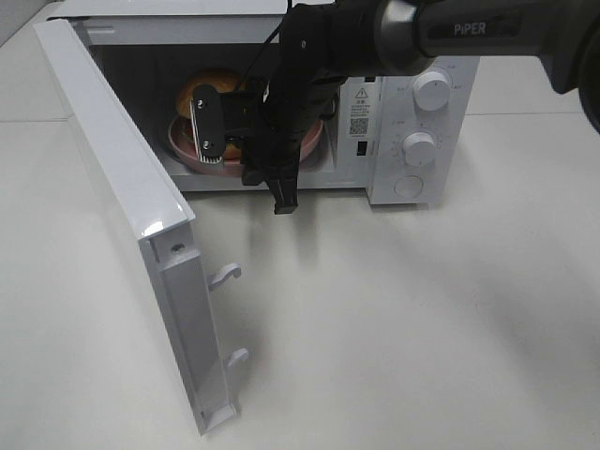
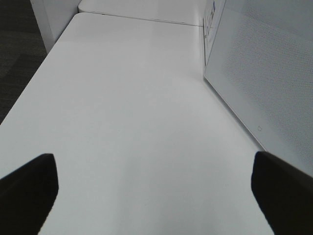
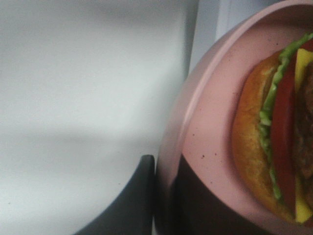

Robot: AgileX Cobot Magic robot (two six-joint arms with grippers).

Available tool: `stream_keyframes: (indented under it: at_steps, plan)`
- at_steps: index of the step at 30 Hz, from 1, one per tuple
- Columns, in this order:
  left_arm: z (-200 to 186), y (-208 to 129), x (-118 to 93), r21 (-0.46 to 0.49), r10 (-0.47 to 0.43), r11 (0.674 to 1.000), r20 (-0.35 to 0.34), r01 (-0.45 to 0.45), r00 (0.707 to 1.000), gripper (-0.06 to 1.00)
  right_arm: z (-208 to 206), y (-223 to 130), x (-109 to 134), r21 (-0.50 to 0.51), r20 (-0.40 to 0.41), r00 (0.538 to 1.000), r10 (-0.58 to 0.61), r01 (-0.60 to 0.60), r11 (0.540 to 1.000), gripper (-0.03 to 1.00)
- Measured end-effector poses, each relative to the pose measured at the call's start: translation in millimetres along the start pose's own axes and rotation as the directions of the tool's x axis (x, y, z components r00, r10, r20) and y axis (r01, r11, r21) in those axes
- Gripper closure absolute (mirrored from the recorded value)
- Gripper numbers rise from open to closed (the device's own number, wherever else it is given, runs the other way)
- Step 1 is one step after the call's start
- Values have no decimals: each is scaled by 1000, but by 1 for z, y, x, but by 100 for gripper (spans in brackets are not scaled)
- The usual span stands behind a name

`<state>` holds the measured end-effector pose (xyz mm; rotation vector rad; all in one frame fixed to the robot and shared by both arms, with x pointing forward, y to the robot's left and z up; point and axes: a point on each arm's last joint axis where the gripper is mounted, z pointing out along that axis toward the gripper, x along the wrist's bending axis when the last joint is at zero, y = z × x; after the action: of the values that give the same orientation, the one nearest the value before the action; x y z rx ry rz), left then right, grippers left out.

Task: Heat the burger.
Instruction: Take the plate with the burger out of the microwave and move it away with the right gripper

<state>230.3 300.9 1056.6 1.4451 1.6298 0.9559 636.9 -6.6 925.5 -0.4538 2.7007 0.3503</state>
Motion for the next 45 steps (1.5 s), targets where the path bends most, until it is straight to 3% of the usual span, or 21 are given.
stream_keyframes:
  at_steps: [4,14,38,45]
  plan:
    - [0,0,0,0,0,1000,0,0,1000,-5,-3,0,12,2,-43,997,-70,71,998,88]
    - [0,0,0,0,0,1000,0,0,1000,-5,-24,-6,34,-4,-60,972,-228,228,974,89]
    - [0,0,0,0,0,1000,0,0,1000,-5,-92,-18,84,-16,70,962,-265,267,964,89]
    - [0,0,0,0,0,1000,0,0,1000,-5,-103,-24,107,-16,56,965,-257,258,966,89]
